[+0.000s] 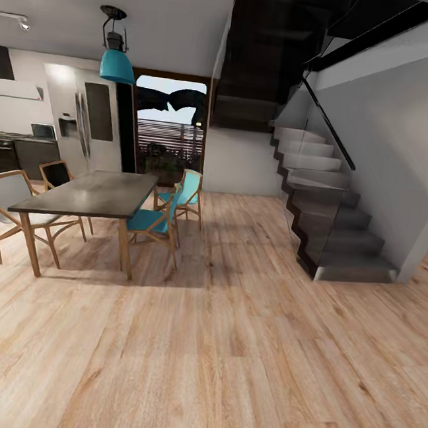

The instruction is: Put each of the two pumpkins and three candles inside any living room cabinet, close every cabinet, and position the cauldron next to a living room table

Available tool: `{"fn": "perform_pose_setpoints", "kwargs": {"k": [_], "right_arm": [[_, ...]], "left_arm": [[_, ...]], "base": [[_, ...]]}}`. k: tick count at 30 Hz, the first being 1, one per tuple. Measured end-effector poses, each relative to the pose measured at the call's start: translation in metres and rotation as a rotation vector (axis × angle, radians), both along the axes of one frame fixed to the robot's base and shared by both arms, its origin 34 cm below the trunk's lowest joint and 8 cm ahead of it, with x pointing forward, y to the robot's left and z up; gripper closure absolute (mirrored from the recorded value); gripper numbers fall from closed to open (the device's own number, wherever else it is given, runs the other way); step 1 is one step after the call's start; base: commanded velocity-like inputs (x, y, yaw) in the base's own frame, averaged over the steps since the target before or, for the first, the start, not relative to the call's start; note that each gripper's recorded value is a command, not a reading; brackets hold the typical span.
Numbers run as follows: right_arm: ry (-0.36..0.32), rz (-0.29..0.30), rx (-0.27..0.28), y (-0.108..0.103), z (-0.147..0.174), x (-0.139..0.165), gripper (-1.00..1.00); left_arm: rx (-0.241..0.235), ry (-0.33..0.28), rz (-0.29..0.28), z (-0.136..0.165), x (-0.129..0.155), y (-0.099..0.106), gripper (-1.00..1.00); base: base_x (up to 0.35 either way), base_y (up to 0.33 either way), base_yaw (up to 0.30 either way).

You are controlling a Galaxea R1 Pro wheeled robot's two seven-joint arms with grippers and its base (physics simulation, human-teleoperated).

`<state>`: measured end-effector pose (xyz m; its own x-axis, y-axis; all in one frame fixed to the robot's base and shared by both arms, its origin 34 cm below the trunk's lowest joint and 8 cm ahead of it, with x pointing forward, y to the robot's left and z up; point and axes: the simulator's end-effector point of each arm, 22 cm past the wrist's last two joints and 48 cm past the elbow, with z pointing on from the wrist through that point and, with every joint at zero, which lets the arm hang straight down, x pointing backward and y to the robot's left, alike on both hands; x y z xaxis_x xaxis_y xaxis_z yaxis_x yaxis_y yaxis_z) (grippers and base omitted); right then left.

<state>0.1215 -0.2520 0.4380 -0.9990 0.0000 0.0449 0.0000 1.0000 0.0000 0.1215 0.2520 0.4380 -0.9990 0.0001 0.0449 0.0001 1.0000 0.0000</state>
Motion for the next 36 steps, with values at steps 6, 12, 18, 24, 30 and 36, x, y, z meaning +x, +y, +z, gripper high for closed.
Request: {"fn": "perform_pose_setpoints", "kwargs": {"k": [6, 12, 18, 24, 30, 36], "right_arm": [[-0.017, -0.011, -0.003, 0.000, 0.000, 0.014, -1.00], [-0.052, -0.041, -0.006, 0.000, -0.001, 0.027, -1.00], [-0.084, -0.071, -0.008, 0.000, -0.001, 0.034, -1.00], [-0.117, -0.088, -0.011, 0.000, 0.000, 0.041, -1.00], [-0.123, -0.088, -0.009, 0.001, 0.000, 0.042, -1.00], [-0.125, -0.091, 0.003, 0.011, 0.000, 0.043, -1.00]], "left_arm": [[0.005, -0.025, 0.001, 0.000, 0.007, 0.005, -1.00], [-0.003, -0.068, 0.001, 0.000, 0.019, -0.001, -1.00], [-0.004, -0.103, 0.003, 0.000, 0.027, -0.002, -1.00], [-0.004, -0.136, 0.003, 0.001, 0.034, -0.003, -1.00], [-0.004, -0.140, 0.003, 0.001, 0.035, -0.003, -1.00], [-0.004, -0.141, 0.003, 0.001, 0.035, -0.003, -1.00]], "base": [[0.217, -0.101, 0.000], [0.018, -0.010, 0.000], [0.001, 0.000, 0.000], [0.000, 0.000, 0.000], [0.000, 0.000, 0.000], [0.000, 0.000, 0.003]]}}
